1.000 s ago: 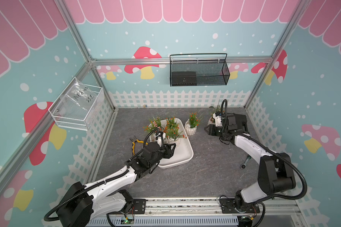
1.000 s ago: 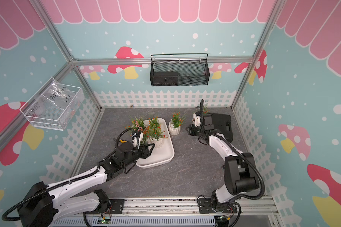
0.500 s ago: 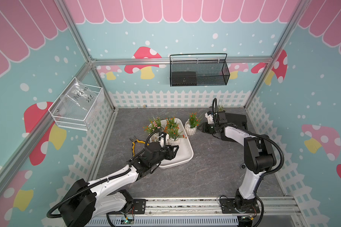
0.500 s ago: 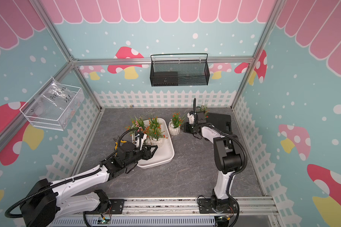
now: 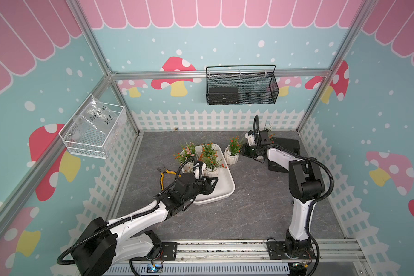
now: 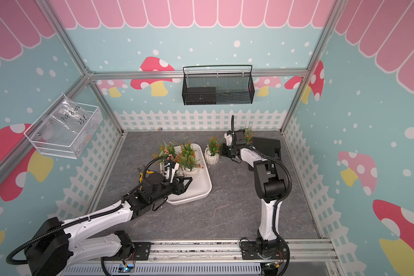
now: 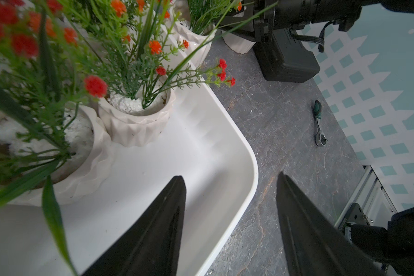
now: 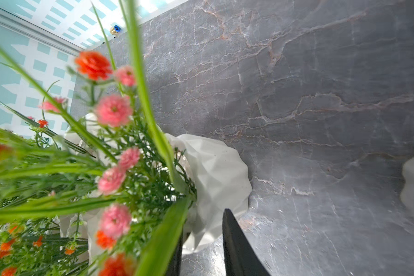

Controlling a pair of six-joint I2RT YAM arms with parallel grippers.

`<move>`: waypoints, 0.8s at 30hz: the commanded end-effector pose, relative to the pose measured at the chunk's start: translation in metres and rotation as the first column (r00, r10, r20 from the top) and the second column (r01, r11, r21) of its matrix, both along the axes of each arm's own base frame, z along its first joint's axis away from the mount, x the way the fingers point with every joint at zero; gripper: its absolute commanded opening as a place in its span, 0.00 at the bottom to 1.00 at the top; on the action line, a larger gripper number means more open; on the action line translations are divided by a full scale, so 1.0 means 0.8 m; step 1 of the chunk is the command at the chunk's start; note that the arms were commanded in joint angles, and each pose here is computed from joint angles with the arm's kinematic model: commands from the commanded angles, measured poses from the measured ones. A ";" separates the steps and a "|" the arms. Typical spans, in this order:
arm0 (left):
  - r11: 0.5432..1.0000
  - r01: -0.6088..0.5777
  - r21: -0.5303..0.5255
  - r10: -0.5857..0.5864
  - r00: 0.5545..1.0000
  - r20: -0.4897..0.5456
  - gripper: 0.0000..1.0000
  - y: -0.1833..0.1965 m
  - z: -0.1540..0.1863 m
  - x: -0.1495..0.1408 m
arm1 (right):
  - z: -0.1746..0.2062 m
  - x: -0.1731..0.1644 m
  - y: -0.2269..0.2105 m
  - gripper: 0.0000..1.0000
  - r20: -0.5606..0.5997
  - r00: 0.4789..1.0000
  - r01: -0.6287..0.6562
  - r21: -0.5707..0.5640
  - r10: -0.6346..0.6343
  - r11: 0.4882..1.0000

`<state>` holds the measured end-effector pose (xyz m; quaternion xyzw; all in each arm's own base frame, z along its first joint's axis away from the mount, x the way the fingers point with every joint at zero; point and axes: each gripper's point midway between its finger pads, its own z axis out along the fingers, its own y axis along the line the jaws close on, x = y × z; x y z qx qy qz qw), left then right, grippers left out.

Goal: Put the potted gypsophila into the storage box
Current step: Pick up the baby's breath potted plant from the center of the board.

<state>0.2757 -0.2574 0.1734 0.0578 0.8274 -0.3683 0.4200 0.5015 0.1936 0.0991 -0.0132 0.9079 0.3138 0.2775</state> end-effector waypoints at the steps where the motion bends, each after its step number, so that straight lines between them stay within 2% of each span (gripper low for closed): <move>1: 0.999 0.018 -0.027 -0.018 1.000 0.024 0.62 -0.010 0.015 0.003 | -0.011 0.003 0.006 0.30 -0.032 0.999 0.008 -0.025 -0.009 1.000; 8: 1.000 0.008 -0.026 -0.008 1.000 0.030 0.62 -0.007 0.017 0.003 | -0.029 0.013 0.012 0.28 -0.057 0.998 0.028 -0.132 -0.036 0.991; 16: 1.000 -0.001 -0.021 0.002 0.999 0.039 0.62 -0.003 0.019 0.003 | -0.039 0.012 0.015 0.18 -0.065 0.997 0.025 -0.196 -0.038 0.980; 24: 1.000 -0.014 -0.004 0.014 0.999 0.047 0.62 0.000 0.018 0.004 | -0.001 0.008 0.014 0.05 -0.016 0.999 0.038 -0.201 -0.042 0.979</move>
